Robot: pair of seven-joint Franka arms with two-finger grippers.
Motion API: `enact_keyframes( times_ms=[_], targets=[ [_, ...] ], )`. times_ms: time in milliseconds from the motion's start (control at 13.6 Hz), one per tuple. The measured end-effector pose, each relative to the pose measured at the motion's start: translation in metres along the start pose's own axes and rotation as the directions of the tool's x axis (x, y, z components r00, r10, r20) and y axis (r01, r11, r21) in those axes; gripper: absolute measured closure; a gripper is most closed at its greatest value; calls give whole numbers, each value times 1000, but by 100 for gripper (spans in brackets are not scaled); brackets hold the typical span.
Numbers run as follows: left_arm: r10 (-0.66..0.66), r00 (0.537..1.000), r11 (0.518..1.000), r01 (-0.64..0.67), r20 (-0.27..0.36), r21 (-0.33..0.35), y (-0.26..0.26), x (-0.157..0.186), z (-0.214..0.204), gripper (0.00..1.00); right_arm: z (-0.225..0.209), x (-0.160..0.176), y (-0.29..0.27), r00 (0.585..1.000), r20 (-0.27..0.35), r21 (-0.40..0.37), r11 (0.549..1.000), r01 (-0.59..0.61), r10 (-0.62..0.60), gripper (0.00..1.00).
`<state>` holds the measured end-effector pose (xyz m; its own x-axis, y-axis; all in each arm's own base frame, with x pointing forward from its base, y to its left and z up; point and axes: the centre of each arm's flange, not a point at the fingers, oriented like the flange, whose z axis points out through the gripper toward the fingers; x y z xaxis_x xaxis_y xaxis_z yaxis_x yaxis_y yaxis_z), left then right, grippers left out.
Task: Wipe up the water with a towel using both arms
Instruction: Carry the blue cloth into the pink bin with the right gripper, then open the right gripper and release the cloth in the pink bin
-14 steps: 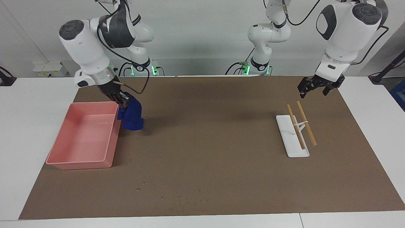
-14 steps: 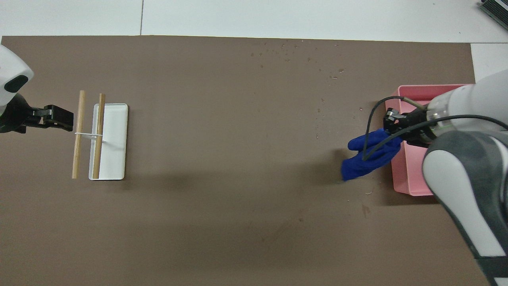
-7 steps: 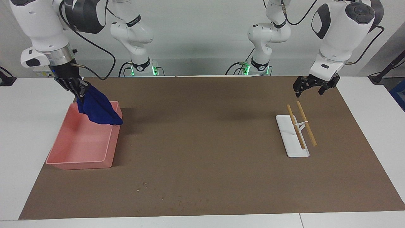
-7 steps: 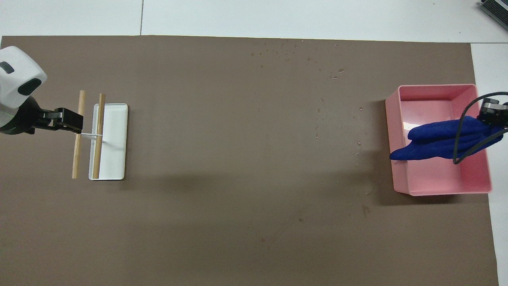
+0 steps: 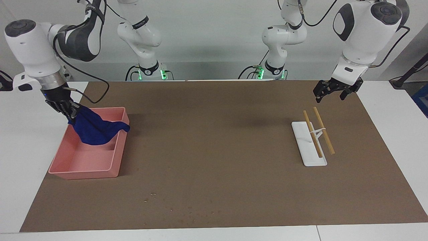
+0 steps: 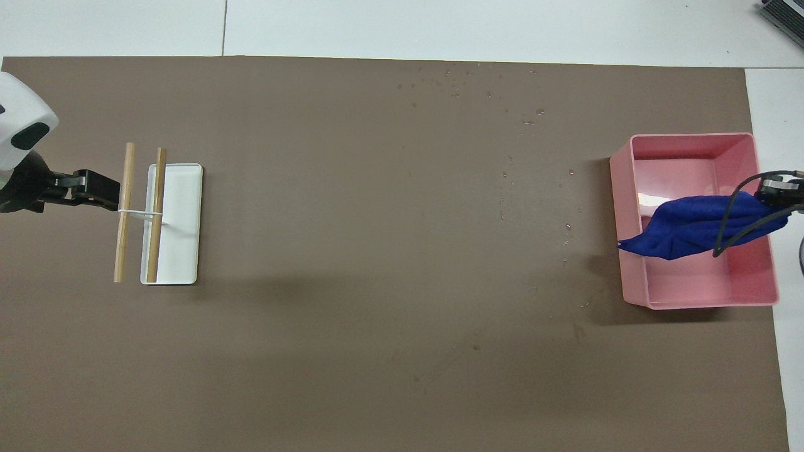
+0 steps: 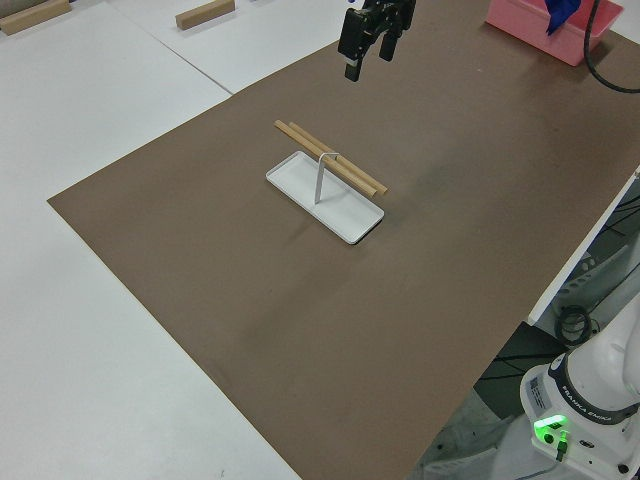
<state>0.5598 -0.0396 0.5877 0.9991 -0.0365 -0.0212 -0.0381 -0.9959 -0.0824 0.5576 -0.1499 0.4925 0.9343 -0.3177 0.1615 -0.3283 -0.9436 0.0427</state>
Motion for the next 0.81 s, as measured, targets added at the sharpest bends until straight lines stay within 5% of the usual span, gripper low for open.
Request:
enact_keyframes(
  times_ms=[442,810],
  targets=[
    [0,1000,995,1,0,-97,-7,0,-1,0,99,11,29,999,51,16,1000,2,-3,90],
    [4,1000,995,-4,-2,-97,-6,0,-2,0,104,9,23,997,76,19,1000,12,-14,85]
  ],
)
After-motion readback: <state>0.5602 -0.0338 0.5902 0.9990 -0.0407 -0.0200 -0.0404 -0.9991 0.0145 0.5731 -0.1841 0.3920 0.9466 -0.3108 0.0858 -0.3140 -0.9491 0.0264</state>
